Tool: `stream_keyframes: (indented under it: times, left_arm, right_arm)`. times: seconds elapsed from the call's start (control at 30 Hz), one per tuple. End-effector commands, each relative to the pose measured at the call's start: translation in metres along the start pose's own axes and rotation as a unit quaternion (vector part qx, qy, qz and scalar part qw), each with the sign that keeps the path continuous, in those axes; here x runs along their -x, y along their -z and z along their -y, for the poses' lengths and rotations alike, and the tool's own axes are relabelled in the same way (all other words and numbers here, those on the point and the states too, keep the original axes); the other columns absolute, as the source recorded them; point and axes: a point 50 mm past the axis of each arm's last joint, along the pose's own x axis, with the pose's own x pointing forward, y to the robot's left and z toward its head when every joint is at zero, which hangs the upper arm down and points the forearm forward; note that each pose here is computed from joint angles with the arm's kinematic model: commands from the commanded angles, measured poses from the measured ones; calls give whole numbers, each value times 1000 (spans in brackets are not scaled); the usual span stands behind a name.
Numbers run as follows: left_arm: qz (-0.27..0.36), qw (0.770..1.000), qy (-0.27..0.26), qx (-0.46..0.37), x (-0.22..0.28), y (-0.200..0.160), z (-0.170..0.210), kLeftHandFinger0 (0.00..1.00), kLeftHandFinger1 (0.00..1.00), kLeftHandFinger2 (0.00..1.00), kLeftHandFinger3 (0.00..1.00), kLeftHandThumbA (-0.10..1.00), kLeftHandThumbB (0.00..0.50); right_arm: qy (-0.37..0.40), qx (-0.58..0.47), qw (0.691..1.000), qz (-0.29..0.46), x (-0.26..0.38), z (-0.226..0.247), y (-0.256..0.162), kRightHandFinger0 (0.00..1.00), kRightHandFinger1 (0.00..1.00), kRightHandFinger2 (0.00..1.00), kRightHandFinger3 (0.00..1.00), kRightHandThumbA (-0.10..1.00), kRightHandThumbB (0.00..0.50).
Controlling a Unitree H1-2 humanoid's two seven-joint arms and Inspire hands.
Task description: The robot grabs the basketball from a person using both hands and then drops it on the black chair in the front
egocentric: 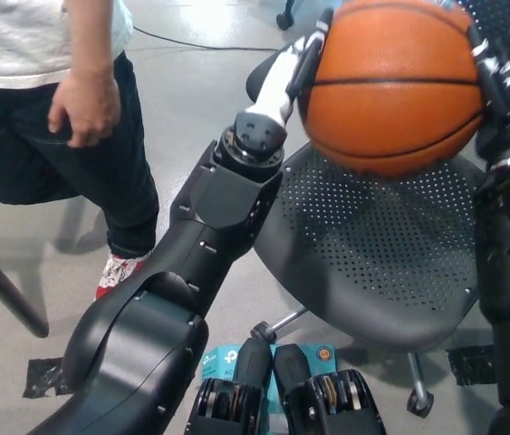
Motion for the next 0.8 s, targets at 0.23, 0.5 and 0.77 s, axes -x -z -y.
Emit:
stream_keyframes:
  times: [0.23,0.5,0.77]
  left_arm:
    - [98,987,125,-29,8,-63,71,1000,1000,1000,1000,1000,122]
    - [112,983,137,-57,10,-70,76,1000,1000,1000,1000,1000,118]
    - [125,982,108,-91,10,-84,75,1000,1000,1000,1000,1000,164]
  right_arm:
    - [-122,-60,991,8,-4,-63,9,1000,1000,1000,1000,1000,215]
    - [-113,-53,992,28,-2,-58,4,1000,1000,1000,1000,1000,216]
    - [4,142,982,122,5,-53,-13,1000,1000,1000,1000,1000,134]
